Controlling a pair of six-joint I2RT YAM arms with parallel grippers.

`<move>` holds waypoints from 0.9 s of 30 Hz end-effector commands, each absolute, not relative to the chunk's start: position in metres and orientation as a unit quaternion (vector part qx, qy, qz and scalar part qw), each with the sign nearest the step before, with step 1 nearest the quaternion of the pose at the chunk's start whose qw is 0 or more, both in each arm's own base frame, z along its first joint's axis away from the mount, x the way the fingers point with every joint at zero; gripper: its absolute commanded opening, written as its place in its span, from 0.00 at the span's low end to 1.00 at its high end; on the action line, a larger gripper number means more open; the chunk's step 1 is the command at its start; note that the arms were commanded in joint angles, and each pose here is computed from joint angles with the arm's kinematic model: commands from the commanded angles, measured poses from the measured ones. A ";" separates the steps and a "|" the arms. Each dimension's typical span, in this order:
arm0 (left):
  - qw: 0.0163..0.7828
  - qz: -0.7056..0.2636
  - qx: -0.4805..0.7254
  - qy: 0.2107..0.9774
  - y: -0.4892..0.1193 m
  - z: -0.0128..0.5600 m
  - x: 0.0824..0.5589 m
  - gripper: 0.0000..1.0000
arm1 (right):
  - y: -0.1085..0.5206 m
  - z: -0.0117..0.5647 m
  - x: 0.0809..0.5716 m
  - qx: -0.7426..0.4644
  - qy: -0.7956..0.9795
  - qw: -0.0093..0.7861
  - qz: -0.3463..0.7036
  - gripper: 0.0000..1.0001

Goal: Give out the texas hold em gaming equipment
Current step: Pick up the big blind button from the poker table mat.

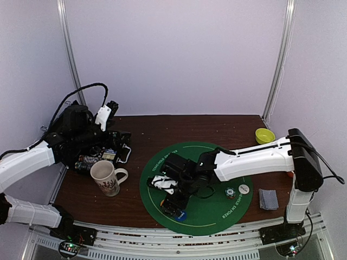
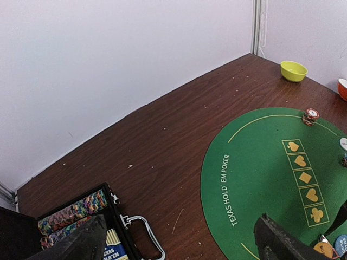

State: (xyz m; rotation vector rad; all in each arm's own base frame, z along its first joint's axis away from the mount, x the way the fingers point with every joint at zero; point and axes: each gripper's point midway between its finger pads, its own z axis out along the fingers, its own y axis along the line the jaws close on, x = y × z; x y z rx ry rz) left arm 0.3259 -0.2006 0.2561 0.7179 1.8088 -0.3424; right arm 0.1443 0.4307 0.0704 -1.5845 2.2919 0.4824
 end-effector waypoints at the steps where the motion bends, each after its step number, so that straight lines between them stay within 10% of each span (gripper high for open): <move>1: 0.570 -0.140 0.303 0.751 -0.199 0.266 0.327 0.98 | 0.443 0.051 0.150 -0.573 0.792 0.146 0.154 0.95; 27: 0.568 -0.138 0.304 0.752 -0.199 0.264 0.328 0.98 | 0.452 0.038 0.161 -0.579 0.786 0.140 0.166 0.46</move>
